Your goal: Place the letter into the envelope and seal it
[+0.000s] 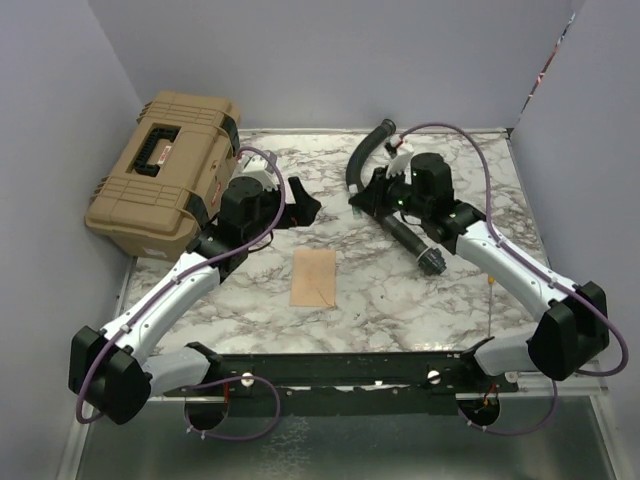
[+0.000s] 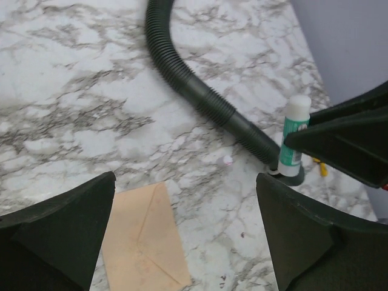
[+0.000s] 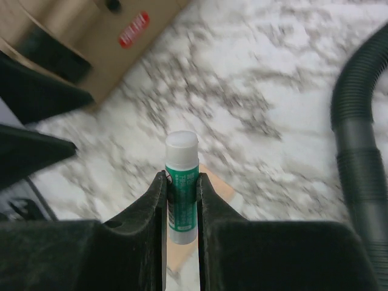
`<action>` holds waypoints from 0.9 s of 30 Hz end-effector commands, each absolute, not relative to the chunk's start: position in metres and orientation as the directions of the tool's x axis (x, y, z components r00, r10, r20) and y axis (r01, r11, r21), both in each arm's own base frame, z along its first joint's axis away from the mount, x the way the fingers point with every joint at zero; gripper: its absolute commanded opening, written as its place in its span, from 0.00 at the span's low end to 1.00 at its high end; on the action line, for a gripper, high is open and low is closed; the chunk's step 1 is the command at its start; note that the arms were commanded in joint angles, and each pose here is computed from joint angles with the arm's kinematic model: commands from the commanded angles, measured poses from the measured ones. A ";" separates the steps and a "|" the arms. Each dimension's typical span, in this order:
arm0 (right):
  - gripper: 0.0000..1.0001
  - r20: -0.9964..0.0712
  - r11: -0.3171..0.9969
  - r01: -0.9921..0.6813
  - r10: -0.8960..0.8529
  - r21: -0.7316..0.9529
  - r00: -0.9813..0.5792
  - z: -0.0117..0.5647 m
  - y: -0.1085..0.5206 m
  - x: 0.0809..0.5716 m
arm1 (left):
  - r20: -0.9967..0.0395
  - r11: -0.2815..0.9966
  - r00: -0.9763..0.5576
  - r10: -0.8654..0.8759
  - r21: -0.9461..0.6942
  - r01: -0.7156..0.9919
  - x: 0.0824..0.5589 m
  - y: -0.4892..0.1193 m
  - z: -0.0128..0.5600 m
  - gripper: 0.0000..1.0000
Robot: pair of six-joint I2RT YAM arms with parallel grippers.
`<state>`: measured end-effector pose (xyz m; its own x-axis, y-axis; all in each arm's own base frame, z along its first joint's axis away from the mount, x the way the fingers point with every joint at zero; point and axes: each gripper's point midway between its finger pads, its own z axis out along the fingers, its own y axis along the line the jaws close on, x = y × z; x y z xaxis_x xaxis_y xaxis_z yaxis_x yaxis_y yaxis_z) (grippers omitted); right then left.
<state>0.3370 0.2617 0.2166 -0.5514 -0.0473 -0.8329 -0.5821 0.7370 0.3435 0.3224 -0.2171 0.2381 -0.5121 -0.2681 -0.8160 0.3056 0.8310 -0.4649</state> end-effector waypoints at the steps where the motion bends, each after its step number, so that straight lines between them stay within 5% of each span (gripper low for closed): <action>1: 0.09 -0.818 0.552 -0.605 0.359 0.575 -0.450 0.330 0.291 0.347 | -0.822 0.665 -0.446 -0.354 -0.557 0.498 0.309 -0.246 0.314 0.99; 7: 0.09 -0.711 0.307 -0.669 0.509 0.677 -0.486 0.393 0.308 0.332 | -0.766 0.339 -0.548 -0.337 -0.641 0.688 0.278 -0.296 0.364 0.94; 12: 0.09 -0.705 0.229 -0.702 0.483 0.675 -0.520 0.415 0.317 0.321 | -0.756 0.315 -0.550 -0.356 -0.651 0.691 0.286 -0.303 0.370 0.93; 19: 0.09 -0.705 0.203 -0.711 0.467 0.673 -0.533 0.420 0.317 0.312 | -0.741 0.286 -0.555 -0.377 -0.663 0.692 0.289 -0.306 0.376 0.64; 27: 0.07 -0.820 0.202 -0.817 0.346 0.540 -0.456 0.406 0.321 0.297 | -0.762 0.266 -0.529 -0.373 -0.634 0.726 0.280 -0.295 0.382 0.76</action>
